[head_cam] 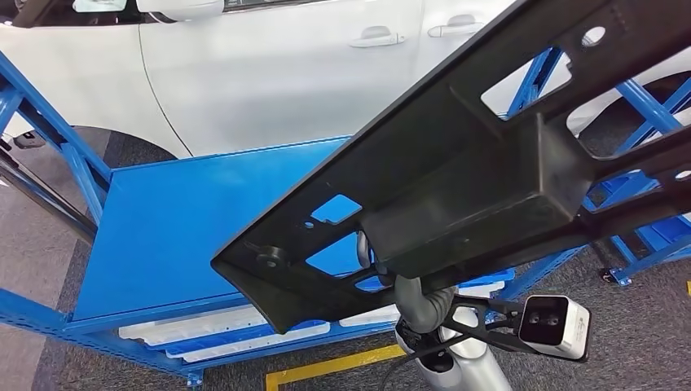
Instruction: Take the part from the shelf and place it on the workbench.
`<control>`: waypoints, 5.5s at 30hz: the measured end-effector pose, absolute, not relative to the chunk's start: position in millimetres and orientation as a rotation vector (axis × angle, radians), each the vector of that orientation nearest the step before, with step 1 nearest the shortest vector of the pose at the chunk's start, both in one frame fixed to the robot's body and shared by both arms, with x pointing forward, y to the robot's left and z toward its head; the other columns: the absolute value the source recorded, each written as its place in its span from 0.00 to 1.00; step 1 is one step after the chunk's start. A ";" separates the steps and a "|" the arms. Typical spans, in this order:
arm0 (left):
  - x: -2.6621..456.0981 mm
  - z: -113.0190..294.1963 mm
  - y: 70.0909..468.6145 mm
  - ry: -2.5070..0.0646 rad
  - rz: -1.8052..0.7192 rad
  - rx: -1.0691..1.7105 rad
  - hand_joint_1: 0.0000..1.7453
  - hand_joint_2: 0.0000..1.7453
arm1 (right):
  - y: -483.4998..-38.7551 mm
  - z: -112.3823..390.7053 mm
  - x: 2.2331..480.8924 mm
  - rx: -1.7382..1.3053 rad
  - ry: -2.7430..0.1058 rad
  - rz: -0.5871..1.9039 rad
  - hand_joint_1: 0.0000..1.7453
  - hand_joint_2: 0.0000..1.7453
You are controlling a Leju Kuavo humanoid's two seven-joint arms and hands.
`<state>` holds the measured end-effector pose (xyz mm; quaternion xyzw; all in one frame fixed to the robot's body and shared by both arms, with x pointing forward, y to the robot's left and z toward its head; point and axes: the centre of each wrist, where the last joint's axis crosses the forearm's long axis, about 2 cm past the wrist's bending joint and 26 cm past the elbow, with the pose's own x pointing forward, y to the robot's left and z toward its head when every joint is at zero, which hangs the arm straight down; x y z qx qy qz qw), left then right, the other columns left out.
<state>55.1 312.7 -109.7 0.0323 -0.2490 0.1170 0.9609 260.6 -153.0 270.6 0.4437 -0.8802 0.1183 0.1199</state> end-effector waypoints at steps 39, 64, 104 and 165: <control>54.5 -109.8 313.0 -0.439 0.235 0.083 0.00 1.00 | -172.4 249.6 260.6 1.435 -2.460 0.418 1.00 1.00; 45.0 -107.9 351.9 -0.235 0.326 0.227 0.00 1.00 | -213.9 241.9 263.8 1.187 -2.542 0.368 1.00 1.00; 33.4 -110.0 338.2 -0.197 0.268 0.337 0.00 1.00 | -236.6 266.9 237.0 0.972 -2.703 0.507 1.00 1.00; 39.4 -107.5 357.3 -0.263 0.214 0.336 0.00 1.00 | -236.0 280.5 230.4 0.912 -2.816 0.363 1.00 1.00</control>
